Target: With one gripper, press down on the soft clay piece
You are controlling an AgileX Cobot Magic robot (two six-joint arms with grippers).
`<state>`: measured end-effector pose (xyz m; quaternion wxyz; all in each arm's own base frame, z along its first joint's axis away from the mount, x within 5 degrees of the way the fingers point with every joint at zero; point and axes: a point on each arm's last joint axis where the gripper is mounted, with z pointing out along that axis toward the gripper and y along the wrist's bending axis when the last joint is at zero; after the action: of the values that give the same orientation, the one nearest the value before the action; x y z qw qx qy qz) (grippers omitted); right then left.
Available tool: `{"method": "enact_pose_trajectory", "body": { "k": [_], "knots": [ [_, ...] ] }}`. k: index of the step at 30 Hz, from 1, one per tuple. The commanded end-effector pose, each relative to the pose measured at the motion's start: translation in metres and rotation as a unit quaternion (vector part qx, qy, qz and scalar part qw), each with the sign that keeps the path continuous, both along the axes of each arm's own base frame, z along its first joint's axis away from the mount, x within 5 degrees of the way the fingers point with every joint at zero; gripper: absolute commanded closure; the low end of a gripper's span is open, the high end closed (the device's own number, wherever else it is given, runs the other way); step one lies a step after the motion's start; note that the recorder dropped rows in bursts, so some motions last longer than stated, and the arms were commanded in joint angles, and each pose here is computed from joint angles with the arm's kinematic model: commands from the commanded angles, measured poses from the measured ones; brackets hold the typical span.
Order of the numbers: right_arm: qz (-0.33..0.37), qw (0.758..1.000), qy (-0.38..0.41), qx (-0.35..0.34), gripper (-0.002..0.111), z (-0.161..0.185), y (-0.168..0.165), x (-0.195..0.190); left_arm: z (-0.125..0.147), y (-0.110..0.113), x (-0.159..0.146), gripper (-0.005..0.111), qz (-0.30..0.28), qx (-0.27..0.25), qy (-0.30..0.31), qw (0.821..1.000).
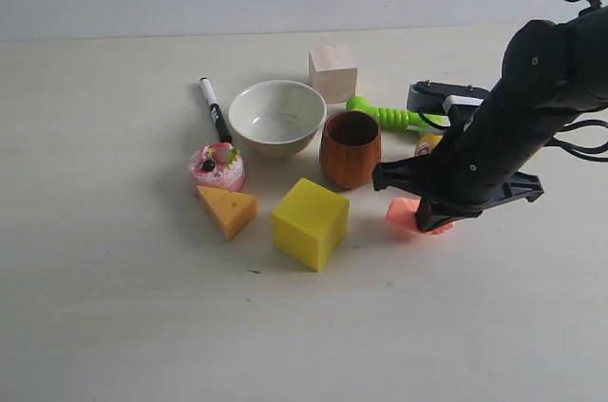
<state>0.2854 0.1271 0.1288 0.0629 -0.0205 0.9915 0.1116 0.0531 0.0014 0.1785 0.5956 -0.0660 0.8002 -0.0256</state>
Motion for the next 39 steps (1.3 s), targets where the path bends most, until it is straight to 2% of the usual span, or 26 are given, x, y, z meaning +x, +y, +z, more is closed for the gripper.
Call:
{"method": "enact_pose_trajectory", "body": {
  "k": [1,17,28,31,33,35,39],
  "knots": [
    [0.009,1.000,0.017,-0.008,0.108,-0.010,0.000,0.000,0.002,0.000,0.000,0.107,0.000,-0.005,-0.009,1.000],
    [0.015,0.999,0.045,-0.016,0.108,-0.028,0.001,-0.002,0.002,0.000,0.000,0.107,0.000,-0.005,-0.009,1.000],
    [0.024,0.998,0.047,0.025,0.108,-0.026,0.008,-0.002,0.002,0.000,0.000,0.107,0.000,-0.005,-0.009,1.000],
    [0.024,0.998,0.046,0.026,0.100,-0.026,0.008,-0.002,0.002,0.000,0.000,0.107,0.000,-0.005,-0.009,1.000],
    [0.025,0.999,0.038,0.028,0.090,-0.021,0.008,-0.002,0.002,0.000,0.000,0.107,0.000,-0.005,-0.009,1.000],
    [0.023,0.999,0.019,0.032,0.084,-0.013,0.008,0.000,0.002,0.000,0.000,0.107,0.000,-0.005,-0.009,1.000],
    [0.024,0.999,0.001,0.039,0.084,-0.001,0.008,0.000,0.002,0.000,0.000,0.107,0.000,-0.005,-0.009,1.000]
  ]
}}
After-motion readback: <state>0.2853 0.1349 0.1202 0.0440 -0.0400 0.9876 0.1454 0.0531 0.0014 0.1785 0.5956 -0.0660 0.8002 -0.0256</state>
